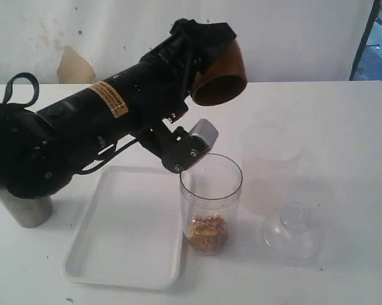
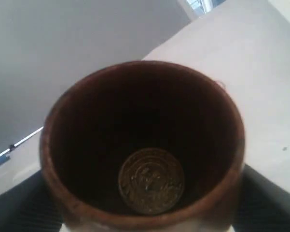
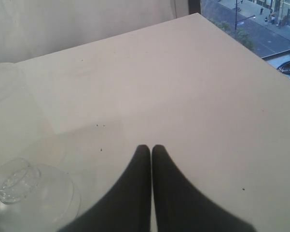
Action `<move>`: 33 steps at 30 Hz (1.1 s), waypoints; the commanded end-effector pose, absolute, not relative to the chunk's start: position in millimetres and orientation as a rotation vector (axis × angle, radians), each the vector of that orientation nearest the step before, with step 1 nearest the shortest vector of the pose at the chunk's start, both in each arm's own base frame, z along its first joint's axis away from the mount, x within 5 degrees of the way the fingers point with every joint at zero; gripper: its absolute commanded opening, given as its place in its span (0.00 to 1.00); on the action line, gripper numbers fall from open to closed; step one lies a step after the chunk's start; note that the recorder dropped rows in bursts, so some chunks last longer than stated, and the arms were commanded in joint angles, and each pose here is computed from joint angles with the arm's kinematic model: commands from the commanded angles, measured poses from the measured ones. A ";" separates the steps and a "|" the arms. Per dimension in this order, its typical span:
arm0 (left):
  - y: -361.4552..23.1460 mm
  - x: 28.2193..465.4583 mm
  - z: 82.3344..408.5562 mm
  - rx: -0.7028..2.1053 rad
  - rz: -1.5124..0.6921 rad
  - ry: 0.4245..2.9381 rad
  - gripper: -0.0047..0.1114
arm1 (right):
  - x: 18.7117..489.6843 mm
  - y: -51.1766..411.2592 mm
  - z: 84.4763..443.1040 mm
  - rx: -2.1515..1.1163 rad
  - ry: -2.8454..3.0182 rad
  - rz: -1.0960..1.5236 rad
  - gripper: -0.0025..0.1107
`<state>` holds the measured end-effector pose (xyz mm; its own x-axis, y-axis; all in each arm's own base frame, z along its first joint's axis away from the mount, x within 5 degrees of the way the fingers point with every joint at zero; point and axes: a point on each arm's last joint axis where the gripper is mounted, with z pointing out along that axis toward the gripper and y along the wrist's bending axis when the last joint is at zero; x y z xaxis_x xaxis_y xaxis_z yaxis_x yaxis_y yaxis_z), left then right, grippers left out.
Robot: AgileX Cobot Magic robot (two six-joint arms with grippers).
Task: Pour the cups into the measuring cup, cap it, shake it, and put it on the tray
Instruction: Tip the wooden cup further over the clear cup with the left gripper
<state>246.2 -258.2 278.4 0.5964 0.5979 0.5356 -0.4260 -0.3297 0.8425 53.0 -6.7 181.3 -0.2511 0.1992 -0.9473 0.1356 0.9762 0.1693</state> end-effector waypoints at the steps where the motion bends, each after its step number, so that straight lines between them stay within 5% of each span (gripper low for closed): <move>1: -261.5 240.4 275.4 1.683 1.011 0.107 0.04 | 53.1 -6.3 181.9 0.242 1.815 0.069 0.02; 33: -256.3 223.0 222.7 1.735 0.971 -0.003 0.04 | 53.1 -6.3 181.9 0.242 1.815 0.069 0.02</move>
